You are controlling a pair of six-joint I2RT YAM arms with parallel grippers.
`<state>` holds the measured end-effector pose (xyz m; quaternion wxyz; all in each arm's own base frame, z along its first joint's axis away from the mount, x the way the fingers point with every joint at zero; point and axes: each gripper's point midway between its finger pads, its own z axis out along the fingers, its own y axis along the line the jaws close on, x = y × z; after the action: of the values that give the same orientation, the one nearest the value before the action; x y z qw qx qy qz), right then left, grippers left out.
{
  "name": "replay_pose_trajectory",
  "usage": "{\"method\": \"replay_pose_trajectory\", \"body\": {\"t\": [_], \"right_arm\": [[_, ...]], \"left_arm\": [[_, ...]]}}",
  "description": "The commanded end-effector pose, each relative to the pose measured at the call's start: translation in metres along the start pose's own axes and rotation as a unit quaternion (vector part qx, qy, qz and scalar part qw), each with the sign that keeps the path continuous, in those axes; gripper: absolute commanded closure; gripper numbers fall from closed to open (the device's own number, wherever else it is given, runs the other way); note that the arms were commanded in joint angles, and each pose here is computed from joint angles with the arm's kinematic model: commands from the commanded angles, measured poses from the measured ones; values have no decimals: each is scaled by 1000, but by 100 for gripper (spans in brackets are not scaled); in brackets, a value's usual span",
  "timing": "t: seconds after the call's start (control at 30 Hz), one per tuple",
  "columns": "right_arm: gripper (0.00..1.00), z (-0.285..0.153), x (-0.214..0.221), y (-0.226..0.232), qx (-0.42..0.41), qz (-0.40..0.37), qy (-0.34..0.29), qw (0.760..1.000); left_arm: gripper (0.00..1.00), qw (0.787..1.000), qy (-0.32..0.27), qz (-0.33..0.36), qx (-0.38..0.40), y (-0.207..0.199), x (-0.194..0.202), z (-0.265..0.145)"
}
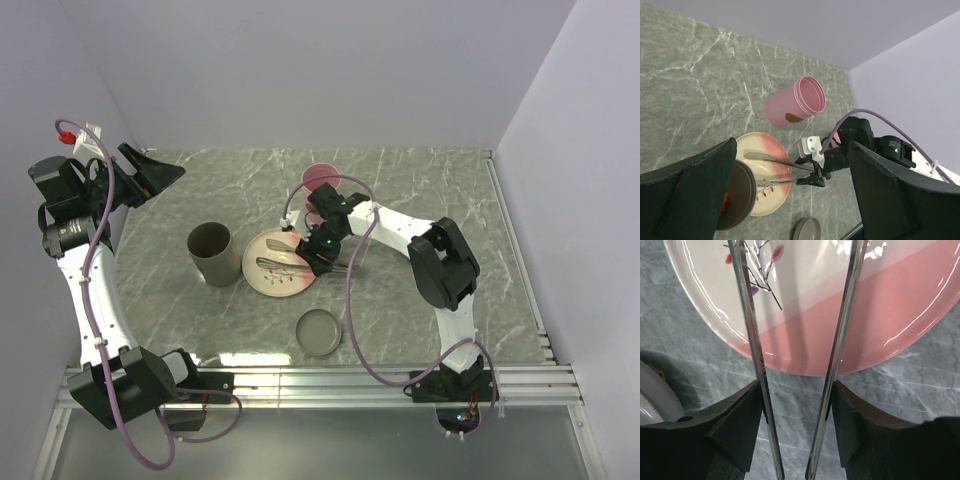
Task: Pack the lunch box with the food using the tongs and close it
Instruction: Place the clamp at the center of the board.
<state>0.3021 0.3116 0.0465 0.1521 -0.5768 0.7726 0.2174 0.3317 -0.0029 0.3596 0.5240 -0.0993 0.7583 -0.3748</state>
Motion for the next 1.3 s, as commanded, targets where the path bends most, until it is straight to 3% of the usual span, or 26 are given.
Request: {"method": "replay_pose_trajectory", "body": {"t": [0.0, 0.67, 0.7, 0.73, 1.27], "right_arm": [[38, -7, -18, -11, 14, -27, -16, 999], [21, 8, -5, -16, 34, -64, 22, 997], [12, 8, -4, -16, 33, -65, 24, 997], [10, 8, -4, -15, 34, -67, 26, 997], [3, -11, -19, -5, 49, -85, -1, 995]], "left_arm": [[1, 999, -14, 34, 15, -11, -11, -4], [0, 999, -16, 42, 14, -14, -11, -6], [1, 999, -15, 42, 13, -13, -11, -6], [1, 999, -16, 43, 14, -15, -11, -6], [1, 999, -17, 45, 12, -15, -9, -7]]}}
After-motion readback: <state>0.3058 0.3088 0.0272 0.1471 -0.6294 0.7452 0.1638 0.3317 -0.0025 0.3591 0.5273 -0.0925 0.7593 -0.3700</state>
